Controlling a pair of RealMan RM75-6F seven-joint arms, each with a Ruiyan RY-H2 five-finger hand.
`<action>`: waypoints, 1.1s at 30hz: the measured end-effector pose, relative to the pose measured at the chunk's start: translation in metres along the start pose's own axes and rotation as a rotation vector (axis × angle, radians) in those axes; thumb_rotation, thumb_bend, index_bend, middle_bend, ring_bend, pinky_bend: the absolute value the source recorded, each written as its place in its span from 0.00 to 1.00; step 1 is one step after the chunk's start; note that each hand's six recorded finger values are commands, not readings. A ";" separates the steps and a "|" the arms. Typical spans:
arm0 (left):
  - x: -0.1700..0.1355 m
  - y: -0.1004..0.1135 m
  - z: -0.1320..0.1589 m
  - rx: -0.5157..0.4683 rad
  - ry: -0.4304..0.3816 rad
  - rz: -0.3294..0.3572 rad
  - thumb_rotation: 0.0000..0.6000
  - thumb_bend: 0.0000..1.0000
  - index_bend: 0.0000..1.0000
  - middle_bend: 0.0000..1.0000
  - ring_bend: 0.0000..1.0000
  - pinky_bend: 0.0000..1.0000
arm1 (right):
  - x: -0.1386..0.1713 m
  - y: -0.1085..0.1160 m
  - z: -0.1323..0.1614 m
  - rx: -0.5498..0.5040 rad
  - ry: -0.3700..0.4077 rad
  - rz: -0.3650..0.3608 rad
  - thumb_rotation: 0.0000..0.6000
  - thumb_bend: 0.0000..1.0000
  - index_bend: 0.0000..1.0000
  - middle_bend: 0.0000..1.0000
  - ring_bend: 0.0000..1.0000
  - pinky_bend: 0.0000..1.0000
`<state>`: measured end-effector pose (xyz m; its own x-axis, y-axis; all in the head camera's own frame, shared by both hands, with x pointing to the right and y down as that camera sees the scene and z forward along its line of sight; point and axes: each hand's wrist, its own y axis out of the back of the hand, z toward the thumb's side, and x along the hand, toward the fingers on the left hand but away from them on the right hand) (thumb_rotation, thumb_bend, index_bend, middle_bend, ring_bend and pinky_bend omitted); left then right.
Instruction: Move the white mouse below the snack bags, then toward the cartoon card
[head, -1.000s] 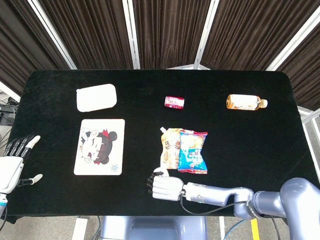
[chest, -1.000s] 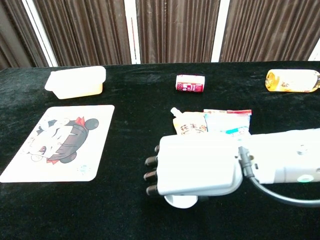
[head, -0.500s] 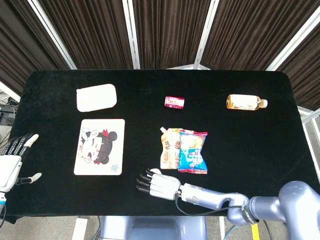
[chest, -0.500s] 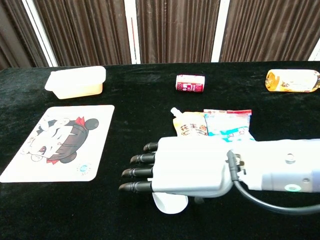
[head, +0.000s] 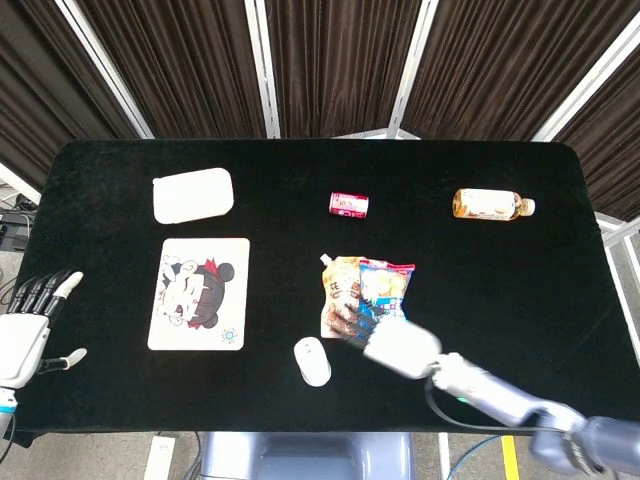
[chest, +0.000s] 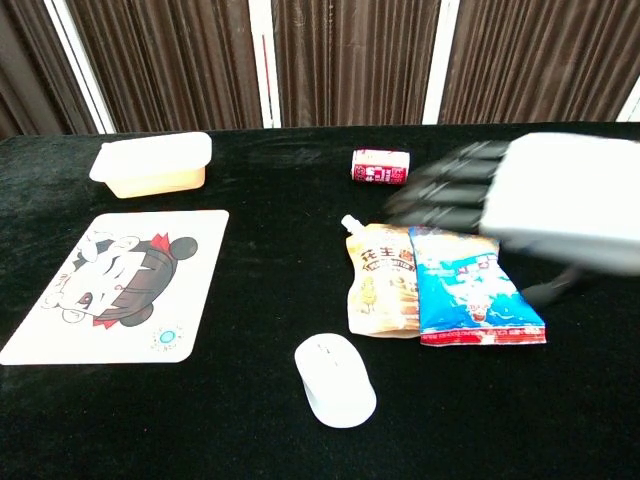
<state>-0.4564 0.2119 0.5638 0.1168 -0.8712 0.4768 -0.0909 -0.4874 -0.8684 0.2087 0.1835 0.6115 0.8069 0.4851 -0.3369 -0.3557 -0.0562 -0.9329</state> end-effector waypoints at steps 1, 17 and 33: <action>-0.001 -0.002 0.003 0.008 -0.007 0.001 1.00 0.00 0.00 0.00 0.00 0.00 | 0.017 -0.002 -0.013 -0.030 -0.066 0.008 1.00 0.00 0.00 0.00 0.00 0.04; 0.021 -0.021 0.102 0.134 -0.299 0.024 1.00 0.00 0.13 0.02 0.00 0.00 | 0.205 -0.013 -0.088 -0.515 -0.741 -0.035 1.00 0.00 0.00 0.00 0.00 0.00; 0.055 -0.094 0.279 0.499 -0.899 0.059 1.00 0.00 0.32 0.17 0.12 0.13 | 0.234 -0.003 -0.087 -0.507 -0.880 -0.031 1.00 0.00 0.00 0.00 0.00 0.00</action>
<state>-0.1653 0.2262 0.6340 0.8410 -0.4273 0.3319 0.2769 -0.1873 -0.9425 0.4393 0.2217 0.5245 0.1062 0.9513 -0.2893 0.0668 -0.2971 -0.9525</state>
